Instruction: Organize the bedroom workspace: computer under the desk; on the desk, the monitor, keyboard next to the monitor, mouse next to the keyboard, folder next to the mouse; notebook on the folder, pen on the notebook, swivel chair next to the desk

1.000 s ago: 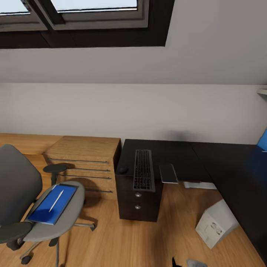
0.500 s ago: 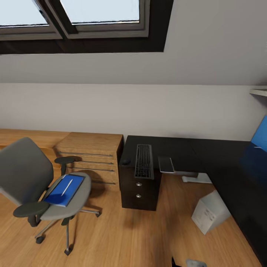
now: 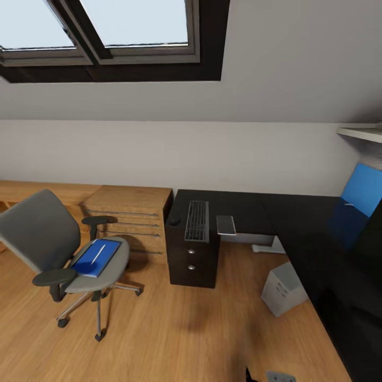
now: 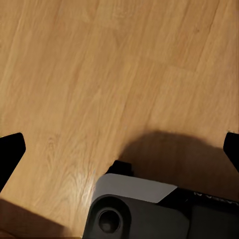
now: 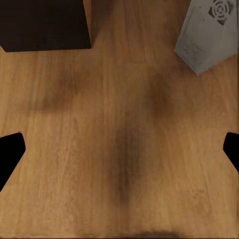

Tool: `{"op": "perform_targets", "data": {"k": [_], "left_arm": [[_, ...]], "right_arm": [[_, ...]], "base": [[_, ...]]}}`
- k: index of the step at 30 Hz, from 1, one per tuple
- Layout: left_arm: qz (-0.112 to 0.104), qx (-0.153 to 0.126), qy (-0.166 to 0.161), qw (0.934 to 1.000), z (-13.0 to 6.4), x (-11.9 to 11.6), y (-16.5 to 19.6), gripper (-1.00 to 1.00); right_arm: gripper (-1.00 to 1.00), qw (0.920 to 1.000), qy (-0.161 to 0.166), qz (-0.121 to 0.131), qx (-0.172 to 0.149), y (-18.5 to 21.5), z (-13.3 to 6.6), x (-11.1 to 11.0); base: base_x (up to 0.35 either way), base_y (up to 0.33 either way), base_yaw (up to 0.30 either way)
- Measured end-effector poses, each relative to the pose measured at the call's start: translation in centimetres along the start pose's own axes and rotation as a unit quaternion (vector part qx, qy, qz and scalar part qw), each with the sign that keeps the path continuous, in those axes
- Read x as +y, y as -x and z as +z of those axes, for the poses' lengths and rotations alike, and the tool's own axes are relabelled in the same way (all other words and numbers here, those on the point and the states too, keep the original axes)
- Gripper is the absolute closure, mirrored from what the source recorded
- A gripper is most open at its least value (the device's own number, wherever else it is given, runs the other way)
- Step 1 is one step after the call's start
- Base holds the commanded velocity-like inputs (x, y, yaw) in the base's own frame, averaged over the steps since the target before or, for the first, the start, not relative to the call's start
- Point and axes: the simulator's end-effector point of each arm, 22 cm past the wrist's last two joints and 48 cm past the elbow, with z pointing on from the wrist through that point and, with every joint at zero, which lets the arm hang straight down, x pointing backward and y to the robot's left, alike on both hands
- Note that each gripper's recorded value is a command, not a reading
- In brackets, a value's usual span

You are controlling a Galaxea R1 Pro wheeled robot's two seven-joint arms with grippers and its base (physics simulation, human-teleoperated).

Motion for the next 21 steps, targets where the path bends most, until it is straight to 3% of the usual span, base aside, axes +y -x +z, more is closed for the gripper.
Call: {"op": "perform_targets", "data": {"k": [21], "left_arm": [[-0.011, -0.011, 0.001, 0.9999, -2.0, 0.7, 0.9, -1.00]], "right_arm": [[-1.00, 1.0000, 0.001, 0.000, 0.002, 1.0, -1.9, 0.1]], "base": [[-0.341, -0.011, 0.000]]}}
